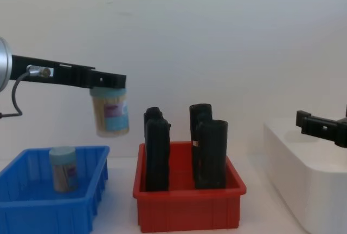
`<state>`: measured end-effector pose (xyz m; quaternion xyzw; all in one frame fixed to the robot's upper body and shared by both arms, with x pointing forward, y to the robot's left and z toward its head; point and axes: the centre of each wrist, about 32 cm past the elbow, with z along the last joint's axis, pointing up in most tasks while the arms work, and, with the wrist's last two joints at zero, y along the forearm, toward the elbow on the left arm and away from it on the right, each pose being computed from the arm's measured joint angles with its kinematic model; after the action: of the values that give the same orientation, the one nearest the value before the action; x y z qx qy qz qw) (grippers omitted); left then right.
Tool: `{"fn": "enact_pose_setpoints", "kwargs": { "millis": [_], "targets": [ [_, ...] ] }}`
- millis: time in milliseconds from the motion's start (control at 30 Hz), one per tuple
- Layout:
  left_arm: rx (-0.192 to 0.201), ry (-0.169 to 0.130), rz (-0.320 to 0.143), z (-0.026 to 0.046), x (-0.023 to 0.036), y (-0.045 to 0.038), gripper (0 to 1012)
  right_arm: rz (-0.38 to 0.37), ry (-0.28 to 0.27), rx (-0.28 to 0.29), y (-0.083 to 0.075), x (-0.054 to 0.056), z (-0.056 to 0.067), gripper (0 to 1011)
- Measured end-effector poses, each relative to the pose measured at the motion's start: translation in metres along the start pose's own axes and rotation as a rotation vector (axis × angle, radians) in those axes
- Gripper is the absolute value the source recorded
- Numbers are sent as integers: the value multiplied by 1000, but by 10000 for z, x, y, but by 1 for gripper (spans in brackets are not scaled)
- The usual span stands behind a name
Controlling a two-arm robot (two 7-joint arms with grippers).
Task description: Pick the cotton swabs from the blue box and place them into the white box.
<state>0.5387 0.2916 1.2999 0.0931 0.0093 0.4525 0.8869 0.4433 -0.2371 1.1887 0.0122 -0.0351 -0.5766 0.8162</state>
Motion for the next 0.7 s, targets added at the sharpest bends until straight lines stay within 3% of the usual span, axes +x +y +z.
{"fn": "enact_pose_setpoints", "kwargs": {
  "millis": [333,700],
  "targets": [
    [9,-3,-76,82,-45,-35,659,0,0,0,0,0,0,1002],
    [13,-5,-111,120,-64,-51,659,11,-1,1,9,-4,1,1002]
  ]
}}
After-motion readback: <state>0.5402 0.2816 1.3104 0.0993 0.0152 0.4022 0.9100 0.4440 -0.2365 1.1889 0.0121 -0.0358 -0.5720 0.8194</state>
